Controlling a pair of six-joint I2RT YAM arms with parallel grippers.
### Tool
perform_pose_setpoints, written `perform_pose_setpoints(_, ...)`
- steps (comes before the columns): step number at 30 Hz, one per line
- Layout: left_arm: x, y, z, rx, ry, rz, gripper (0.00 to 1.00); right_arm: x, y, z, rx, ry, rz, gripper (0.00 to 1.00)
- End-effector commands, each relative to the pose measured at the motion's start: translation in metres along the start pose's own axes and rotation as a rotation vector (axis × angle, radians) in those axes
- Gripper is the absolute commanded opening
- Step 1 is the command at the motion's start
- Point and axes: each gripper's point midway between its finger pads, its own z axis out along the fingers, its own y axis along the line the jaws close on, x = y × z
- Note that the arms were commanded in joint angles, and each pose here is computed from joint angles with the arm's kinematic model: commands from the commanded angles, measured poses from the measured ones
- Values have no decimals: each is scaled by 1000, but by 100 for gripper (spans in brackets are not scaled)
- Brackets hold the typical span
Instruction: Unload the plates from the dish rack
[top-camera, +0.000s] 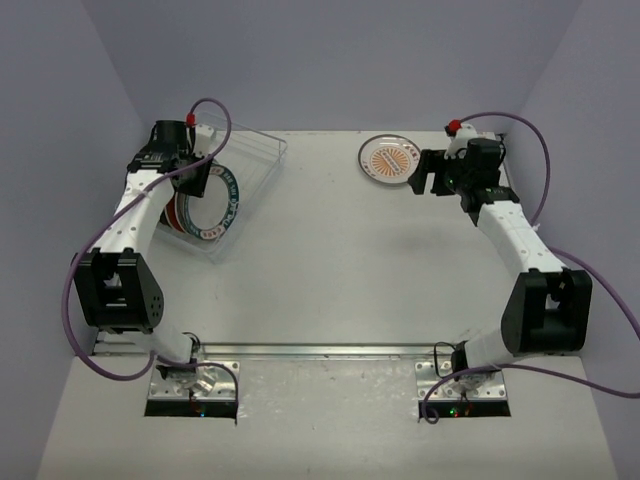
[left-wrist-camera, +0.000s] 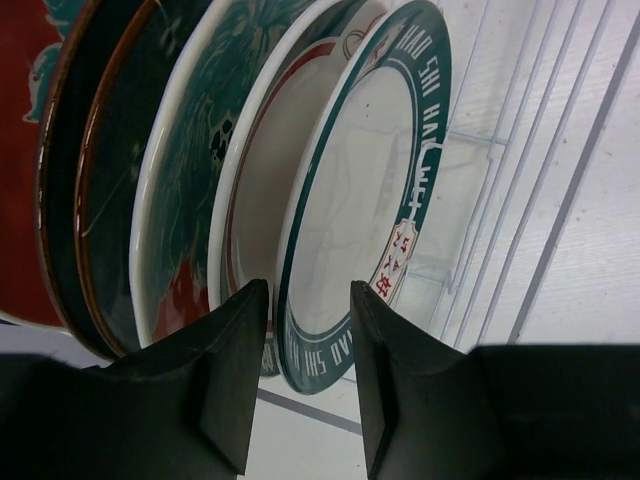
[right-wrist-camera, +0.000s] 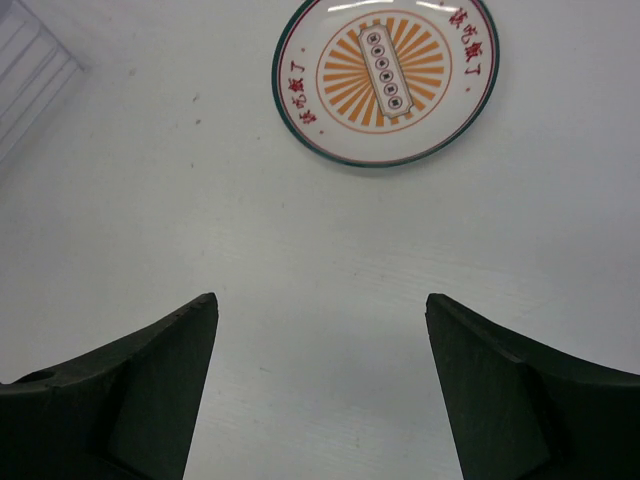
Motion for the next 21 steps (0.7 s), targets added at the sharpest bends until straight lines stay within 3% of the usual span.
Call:
perform_pose_setpoints(1, -7, 9, 9, -28, -25, 6, 33, -21, 24, -20, -77, -86, -56, 85)
perform_pose_setpoints(5, -3, 2, 11, 4, -30, 11, 22, -28, 42, -29, -142, -108, -74, 84)
perform_pose_setpoints(8, -10, 0, 1, 15, -66, 12, 0, -33, 57, -34, -198, -120, -90, 84)
perform_pose_setpoints(13, -46, 12, -40, -28, -198, 5, 0, -39, 95, -39, -295, -126, -135, 84)
perform_pose_setpoints(21, -122, 27, -156, -55, -493, 1, 0, -45, 159, -41, -451, -138, -204, 84)
